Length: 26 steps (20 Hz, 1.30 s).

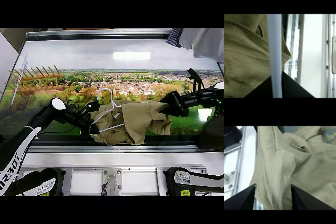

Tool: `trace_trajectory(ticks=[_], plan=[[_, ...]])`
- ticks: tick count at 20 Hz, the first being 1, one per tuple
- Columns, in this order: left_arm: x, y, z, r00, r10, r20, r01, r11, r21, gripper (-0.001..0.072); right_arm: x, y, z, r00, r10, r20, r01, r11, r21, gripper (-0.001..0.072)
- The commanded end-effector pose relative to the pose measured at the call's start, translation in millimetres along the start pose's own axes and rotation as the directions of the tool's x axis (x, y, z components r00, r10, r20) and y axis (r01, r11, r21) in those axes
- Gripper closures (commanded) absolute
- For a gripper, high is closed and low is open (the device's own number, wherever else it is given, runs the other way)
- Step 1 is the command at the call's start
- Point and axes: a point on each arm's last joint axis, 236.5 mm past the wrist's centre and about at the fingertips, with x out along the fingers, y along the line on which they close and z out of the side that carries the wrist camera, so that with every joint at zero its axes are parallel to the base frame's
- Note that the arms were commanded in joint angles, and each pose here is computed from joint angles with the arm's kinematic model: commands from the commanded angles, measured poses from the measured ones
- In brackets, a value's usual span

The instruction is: Fold the clothes and pants, and hang the long-sleeved shirts on hangers.

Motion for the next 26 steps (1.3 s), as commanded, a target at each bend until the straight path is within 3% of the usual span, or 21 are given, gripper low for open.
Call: trace_trajectory(ticks=[1, 26], plan=[[0.4, -0.3, -0.3, 1.000, -0.001, -0.001, 0.001, 1.000, 0.000, 0.0694, 14.2, 2.1, -4.2, 0.998, 0.058, -0.004, -0.058, 0.998, -0.004, 0.0240], [0.3, -0.3, -0.2, 1.000, -0.002, -0.001, 0.002, 1.000, 0.000, 0.0694, 26.3, 2.2, -6.8, 0.995, 0.096, -0.013, -0.096, 0.995, 0.009, 0.0240]])
